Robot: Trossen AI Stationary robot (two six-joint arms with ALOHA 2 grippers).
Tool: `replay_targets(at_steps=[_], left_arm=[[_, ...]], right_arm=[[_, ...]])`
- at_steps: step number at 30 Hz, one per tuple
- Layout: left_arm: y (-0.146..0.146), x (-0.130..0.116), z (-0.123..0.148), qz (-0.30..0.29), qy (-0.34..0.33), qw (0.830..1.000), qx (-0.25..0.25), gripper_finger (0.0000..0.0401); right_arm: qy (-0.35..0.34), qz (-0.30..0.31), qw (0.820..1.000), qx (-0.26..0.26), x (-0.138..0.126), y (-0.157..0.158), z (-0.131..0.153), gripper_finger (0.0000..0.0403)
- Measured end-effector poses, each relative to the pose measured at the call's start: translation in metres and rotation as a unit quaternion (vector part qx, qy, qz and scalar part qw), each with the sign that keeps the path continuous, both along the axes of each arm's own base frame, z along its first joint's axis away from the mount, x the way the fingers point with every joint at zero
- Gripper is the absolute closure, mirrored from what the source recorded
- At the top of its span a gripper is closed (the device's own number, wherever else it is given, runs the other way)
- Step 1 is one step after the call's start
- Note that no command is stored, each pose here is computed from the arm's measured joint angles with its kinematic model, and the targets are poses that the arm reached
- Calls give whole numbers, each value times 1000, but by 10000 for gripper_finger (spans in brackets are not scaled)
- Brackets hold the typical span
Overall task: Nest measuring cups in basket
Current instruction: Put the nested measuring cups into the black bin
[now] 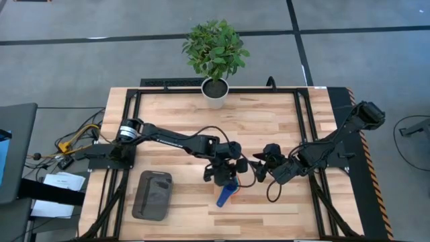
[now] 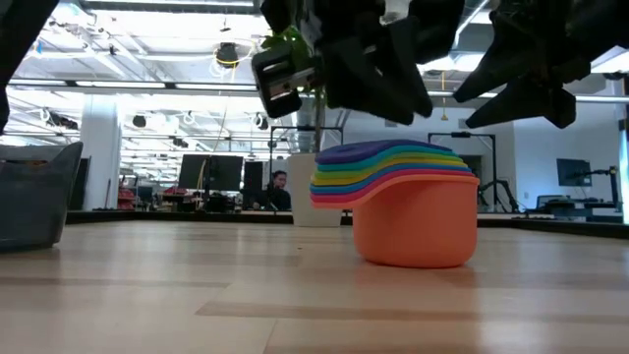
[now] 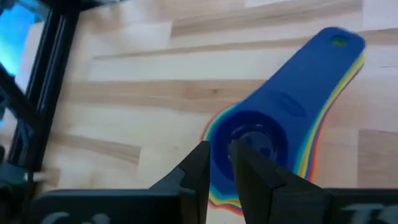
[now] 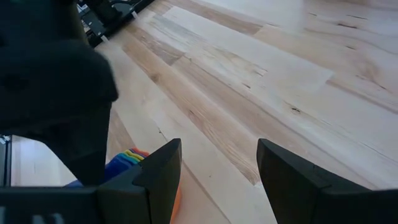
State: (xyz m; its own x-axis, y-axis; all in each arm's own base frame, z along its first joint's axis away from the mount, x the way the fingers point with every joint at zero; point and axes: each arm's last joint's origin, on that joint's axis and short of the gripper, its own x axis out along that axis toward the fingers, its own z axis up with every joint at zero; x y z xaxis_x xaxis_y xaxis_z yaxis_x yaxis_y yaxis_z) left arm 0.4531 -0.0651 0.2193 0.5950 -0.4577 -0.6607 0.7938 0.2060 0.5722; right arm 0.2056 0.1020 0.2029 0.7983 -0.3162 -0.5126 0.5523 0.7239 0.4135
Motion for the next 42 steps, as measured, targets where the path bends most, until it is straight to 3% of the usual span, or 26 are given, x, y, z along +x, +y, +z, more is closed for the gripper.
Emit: replay_targets(at_steps=[8, 15, 19, 24, 31, 37, 42], left_arm=[[-6, -6, 20, 81, 31, 993, -76, 342], [-26, -32, 68, 210, 53, 965, -147, 345], [-19, -47, 78, 261, 126, 930, -226, 367], [-23, -64, 54, 307, 192, 890, -276, 393], [-42, -91, 32, 391, 188, 822, -370, 397], [-53, -111, 13, 470, 209, 735, -441, 355], [-63, -118, -6, 515, 195, 682, -481, 286]], right_arm=[[-2, 0, 1000, 1, 0, 0, 0, 168], [-13, -6, 1000, 7, 2, -1, 2, 168], [-29, -12, 999, 10, 7, 0, 2, 168], [-41, 8, 999, 8, 17, 9, -4, 168], [-35, 28, 999, 3, 23, 22, -19, 168], [-35, 28, 999, 5, 26, 25, -25, 168], [-34, 30, 999, 3, 26, 25, -25, 168]])
